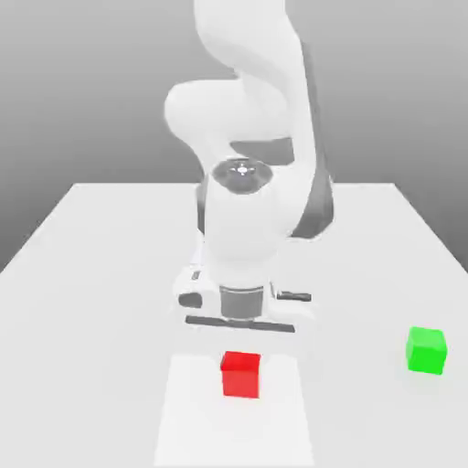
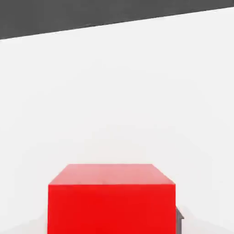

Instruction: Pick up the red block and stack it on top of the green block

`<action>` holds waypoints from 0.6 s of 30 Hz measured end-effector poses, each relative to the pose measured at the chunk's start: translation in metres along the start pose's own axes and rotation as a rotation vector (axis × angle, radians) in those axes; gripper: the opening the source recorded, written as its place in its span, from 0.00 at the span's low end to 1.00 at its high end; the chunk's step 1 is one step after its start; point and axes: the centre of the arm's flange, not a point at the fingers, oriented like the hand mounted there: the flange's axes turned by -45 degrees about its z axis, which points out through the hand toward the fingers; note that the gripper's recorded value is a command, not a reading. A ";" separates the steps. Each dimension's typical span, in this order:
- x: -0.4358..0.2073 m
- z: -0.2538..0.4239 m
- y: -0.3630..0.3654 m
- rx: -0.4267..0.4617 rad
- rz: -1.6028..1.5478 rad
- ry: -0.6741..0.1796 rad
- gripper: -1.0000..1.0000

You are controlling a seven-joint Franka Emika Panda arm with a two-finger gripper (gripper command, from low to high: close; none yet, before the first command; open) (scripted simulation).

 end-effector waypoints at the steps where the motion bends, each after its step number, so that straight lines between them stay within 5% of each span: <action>1: -0.001 -0.006 -0.007 0.001 -0.038 0.000 0.00; 18: -0.060 -0.034 -0.201 0.002 -1.261 -0.002 0.00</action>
